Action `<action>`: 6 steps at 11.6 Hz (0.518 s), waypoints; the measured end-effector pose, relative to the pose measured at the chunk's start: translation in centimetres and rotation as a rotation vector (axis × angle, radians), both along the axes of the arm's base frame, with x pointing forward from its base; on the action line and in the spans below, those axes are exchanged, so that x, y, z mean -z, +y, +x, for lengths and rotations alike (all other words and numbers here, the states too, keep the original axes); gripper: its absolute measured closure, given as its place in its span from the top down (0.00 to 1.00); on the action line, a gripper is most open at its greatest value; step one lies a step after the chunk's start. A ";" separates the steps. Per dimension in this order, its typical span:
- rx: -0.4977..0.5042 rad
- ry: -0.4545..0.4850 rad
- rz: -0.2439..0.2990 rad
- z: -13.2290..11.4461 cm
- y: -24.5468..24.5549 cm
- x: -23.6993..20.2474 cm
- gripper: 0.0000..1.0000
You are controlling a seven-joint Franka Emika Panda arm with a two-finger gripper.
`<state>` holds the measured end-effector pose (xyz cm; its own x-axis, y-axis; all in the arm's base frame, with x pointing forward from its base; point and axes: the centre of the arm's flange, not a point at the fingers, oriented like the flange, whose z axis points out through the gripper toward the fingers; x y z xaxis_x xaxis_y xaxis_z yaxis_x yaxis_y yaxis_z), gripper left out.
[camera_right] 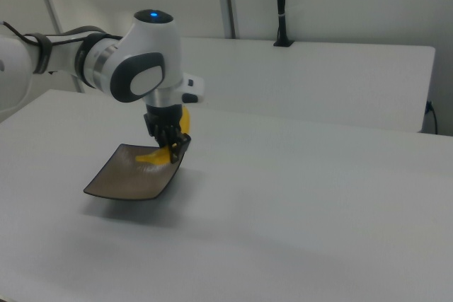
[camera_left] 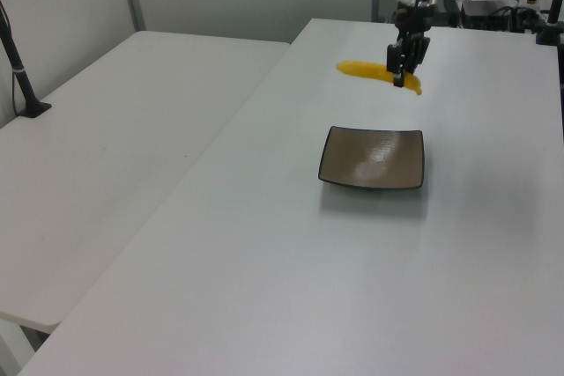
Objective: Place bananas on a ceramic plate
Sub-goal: 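Lift the banana and carry it over the brown square plate, then lower the banana onto the plate and open the gripper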
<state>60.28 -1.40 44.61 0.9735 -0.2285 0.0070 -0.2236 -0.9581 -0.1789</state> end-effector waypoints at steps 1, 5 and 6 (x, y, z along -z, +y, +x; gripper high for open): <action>-0.005 -0.009 0.004 0.3 1.7 0.2 0.36; -0.041 -0.042 0.018 1.4 8.3 2.1 0.36; -0.058 -0.038 0.016 1.4 9.2 2.5 0.36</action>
<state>61.65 7.84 42.14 0.9842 -0.1723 0.0413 -0.1607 -0.9661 -0.2018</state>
